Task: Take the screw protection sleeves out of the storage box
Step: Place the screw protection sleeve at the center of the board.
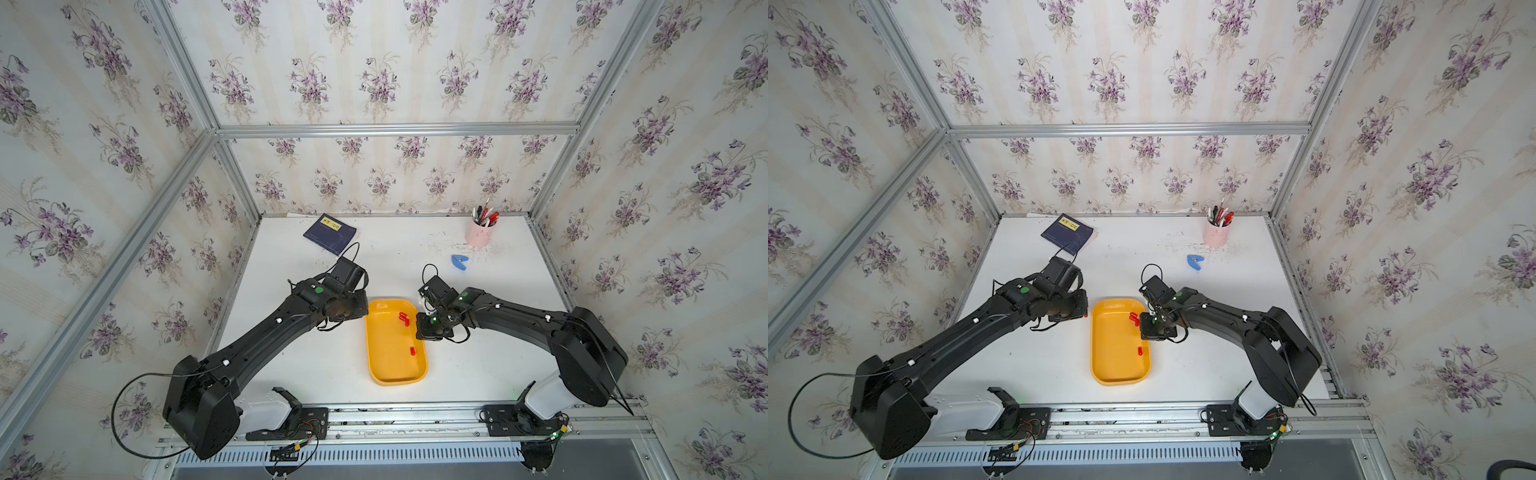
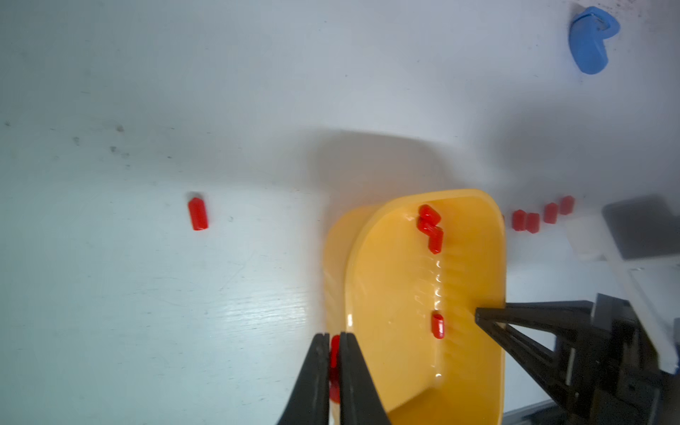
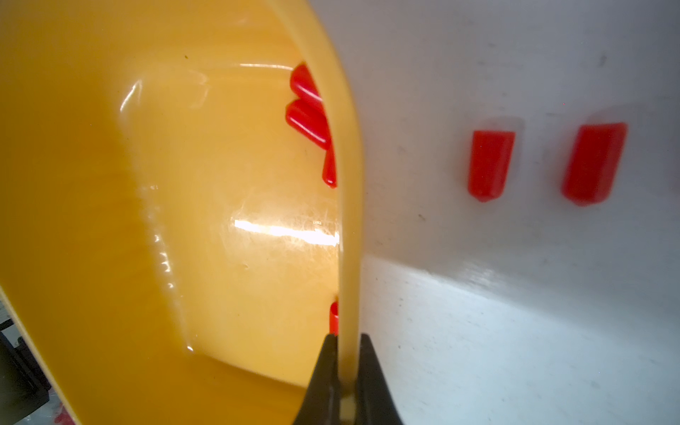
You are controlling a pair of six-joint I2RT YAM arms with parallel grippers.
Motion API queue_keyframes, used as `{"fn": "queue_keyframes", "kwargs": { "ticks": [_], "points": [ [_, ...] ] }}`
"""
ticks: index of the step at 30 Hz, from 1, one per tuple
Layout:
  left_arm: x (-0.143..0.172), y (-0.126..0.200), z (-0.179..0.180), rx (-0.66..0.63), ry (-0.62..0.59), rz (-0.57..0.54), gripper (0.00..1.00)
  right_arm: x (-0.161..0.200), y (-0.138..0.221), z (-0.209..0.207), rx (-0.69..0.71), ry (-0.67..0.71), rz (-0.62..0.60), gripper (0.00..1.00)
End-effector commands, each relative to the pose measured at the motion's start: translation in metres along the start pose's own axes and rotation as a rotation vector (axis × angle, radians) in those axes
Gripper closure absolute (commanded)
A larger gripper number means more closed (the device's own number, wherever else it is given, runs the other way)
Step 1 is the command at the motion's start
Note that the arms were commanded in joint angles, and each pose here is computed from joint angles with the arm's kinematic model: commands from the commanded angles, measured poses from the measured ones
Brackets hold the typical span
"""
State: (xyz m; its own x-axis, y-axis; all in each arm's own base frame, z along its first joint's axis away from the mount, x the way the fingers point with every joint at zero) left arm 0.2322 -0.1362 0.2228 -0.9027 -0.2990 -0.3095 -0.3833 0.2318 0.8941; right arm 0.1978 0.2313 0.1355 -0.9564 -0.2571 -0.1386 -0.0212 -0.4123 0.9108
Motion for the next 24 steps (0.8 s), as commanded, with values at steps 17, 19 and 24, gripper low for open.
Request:
{"fn": "queue_keyframes", "kwargs": {
  "ticks": [17,19,24],
  "points": [
    [-0.027,-0.096,0.028,-0.253,-0.198,0.118,0.89,0.002,0.000,-0.002,0.019,0.011,0.024,1.00],
    [-0.030,-0.101,0.028,-0.264,-0.202,0.122,0.89,0.002,0.000,-0.001,0.019,0.013,0.023,1.00],
    [-0.032,-0.113,0.030,-0.304,-0.203,0.127,0.89,0.002,0.000,-0.001,0.014,0.016,0.026,1.00]
  ]
}}
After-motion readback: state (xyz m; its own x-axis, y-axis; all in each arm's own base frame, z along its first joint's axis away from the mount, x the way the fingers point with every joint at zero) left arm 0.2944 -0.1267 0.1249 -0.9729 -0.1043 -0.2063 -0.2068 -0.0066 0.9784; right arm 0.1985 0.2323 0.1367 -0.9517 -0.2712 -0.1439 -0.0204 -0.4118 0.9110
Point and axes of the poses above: each gripper's point midway between its finger pads, its own y axis back along the fingers, its own z axis along the line the jaws close on, x = y × z, the point moved 9 cm from there along y, back along the fingers, and after that the axes turned 8 degrees about y, right-handed, at the moved point
